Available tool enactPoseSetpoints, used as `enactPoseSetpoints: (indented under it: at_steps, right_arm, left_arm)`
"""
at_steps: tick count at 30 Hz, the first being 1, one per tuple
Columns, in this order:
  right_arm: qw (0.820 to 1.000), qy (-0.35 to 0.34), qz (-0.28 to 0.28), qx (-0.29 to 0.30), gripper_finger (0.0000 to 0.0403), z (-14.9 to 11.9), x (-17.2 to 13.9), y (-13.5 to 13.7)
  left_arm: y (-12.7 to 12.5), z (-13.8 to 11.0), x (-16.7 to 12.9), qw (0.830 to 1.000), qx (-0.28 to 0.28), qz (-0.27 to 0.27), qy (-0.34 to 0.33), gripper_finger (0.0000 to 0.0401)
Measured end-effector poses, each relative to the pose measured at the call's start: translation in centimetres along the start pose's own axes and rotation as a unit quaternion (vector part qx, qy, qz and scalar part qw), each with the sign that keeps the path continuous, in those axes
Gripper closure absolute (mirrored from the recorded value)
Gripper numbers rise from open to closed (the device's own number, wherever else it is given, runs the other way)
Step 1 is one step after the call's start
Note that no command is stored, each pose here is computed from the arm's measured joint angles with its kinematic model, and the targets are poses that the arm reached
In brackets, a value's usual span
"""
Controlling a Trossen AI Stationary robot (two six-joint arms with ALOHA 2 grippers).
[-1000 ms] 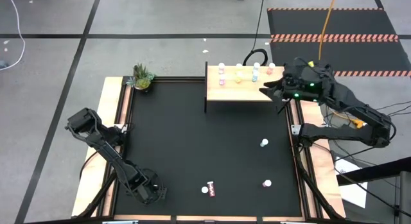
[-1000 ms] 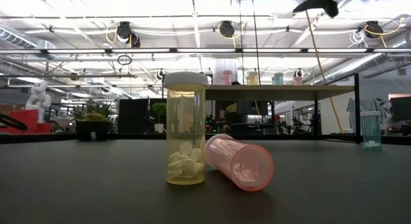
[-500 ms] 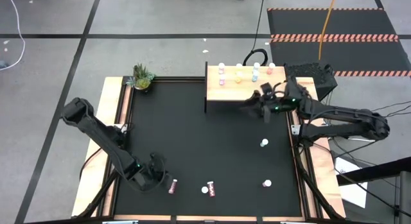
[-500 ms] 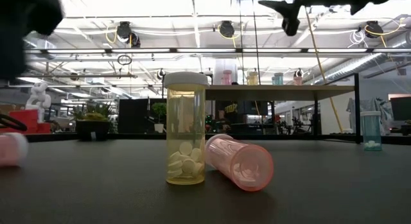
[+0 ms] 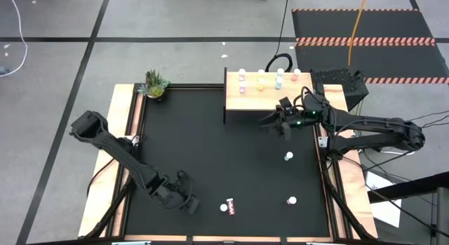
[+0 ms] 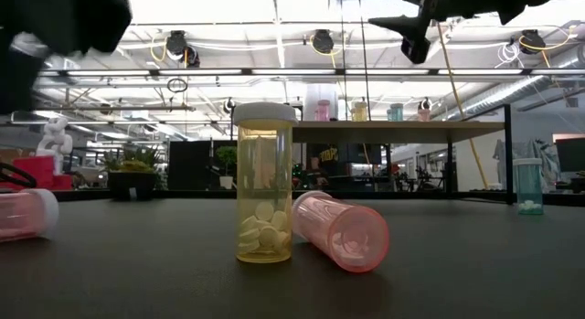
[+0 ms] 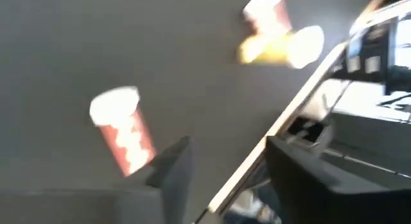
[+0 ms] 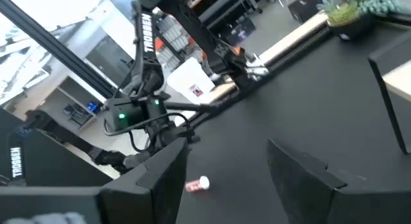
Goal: Pick and place medicine bottles onto shelf by color
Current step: Put the left pink pill bottle on the shelf aligned with the other pink pill bottle
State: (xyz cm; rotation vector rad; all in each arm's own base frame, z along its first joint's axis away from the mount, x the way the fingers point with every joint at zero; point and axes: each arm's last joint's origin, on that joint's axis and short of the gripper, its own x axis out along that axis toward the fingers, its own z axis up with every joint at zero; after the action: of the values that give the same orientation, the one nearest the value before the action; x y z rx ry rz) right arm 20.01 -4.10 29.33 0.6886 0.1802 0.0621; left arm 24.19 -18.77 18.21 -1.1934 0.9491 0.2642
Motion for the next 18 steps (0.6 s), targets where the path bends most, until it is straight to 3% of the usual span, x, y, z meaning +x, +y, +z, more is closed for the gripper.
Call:
enactPoseSetpoints:
  at_steps: [3, 6, 12, 16, 18]
  right_arm:
    - [1.0, 0.007, -0.004, 0.003, 0.0195, -0.1, -0.2, 0.0]
    - [1.0, 0.008, -0.003, -0.001, 0.0195, -0.1, -0.3, 0.1]
    - [1.0, 0.013, -0.006, -0.02, 0.0195, -0.2, -0.3, 0.0]
    - [0.999, 0.022, -0.002, -0.032, 0.0195, -0.3, -0.3, -0.1]
    - [0.999, 0.029, 0.002, -0.033, 0.0195, -0.3, -0.4, -0.2]
  left_arm:
    - [0.9, -0.3, 0.9, 0.998, -0.04, 0.041, 0.039, 0.0155]
    - [1.2, -0.4, 0.9, 0.994, -0.077, 0.061, 0.053, 0.0136]
    - [1.1, -0.4, 0.5, 0.99, -0.116, 0.064, 0.049, 0.0161]
    - [1.0, -0.7, 1.2, 0.991, -0.117, 0.047, 0.036, 0.0189]
    - [1.4, -0.8, 1.5, 0.991, -0.114, 0.064, 0.036, 0.0203]
